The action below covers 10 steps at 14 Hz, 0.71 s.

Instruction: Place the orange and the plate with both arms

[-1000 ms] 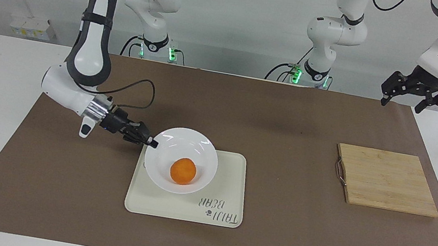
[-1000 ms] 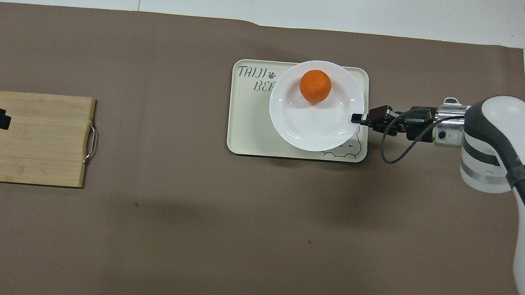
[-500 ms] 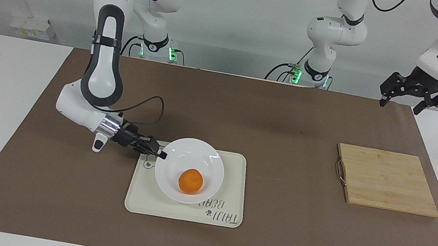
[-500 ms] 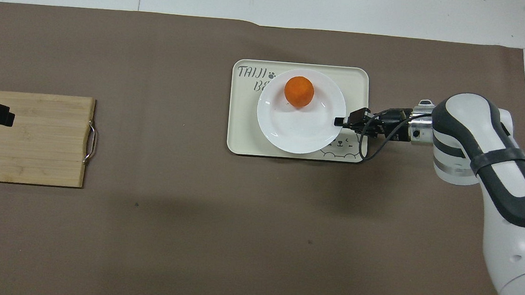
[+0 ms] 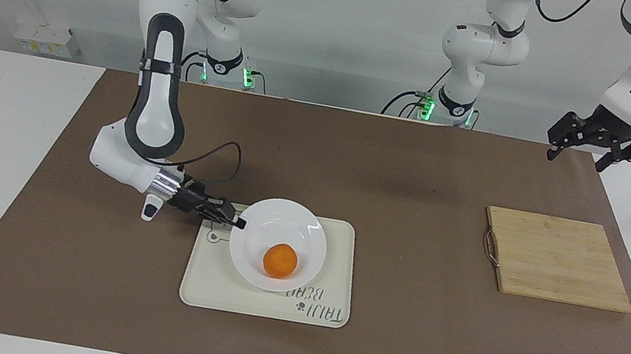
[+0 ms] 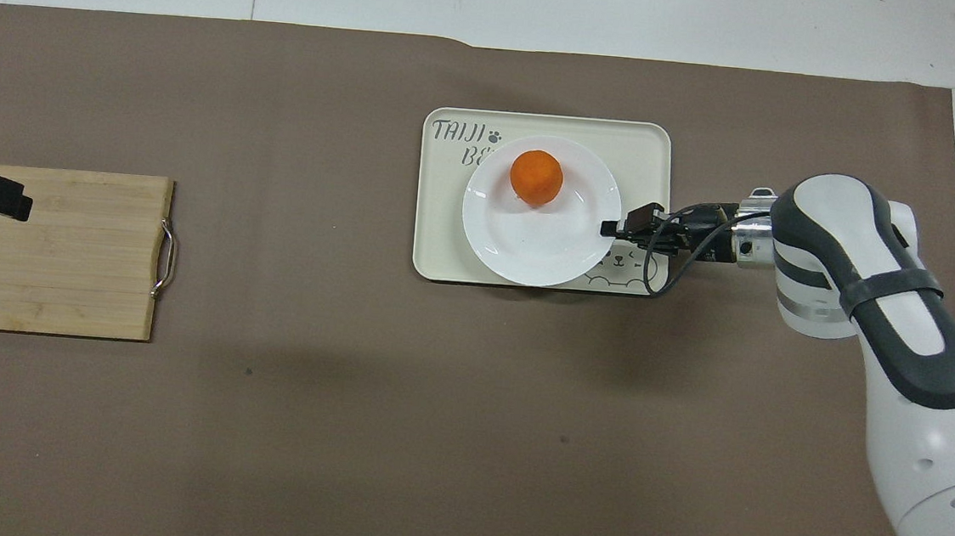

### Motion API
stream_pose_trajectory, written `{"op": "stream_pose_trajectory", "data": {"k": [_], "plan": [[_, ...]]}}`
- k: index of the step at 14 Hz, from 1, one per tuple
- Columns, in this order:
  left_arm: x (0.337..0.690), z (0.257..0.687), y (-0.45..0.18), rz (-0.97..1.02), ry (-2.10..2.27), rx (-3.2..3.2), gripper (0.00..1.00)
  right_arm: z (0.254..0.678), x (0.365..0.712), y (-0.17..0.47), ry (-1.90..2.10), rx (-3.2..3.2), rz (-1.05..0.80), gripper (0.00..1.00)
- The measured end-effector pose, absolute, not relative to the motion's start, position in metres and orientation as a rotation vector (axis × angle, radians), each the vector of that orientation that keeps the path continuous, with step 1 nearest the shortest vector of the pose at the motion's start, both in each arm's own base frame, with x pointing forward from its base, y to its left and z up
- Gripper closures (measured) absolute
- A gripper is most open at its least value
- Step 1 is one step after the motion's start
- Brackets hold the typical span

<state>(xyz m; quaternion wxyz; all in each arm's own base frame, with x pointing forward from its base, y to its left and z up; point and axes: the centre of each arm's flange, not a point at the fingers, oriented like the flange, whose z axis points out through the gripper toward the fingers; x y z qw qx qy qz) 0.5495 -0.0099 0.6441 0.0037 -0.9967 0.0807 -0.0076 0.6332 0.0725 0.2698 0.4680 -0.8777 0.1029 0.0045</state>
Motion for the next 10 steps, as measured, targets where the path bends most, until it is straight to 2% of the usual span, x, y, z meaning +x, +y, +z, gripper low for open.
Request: {"op": "stream_pose_trajectory", "data": {"k": [7,9,10], "plan": [[0.5497,0.647,-0.0137,-0.036,0.264,-3.122,0.0,0.2603,0.6284,0.0724,0.278,-2.176,0.006,0.94],[0.5496,0.647,-0.0151,-0.036,0.268,-3.122,0.0,0.26,0.6289,0.0715,0.283,-2.181,-0.001,0.77],[0.5496,0.647,-0.0151,-0.036,0.268,-3.122,0.0,0.2601,0.629,0.0716,0.283,-2.181,-0.002,0.65]]}}
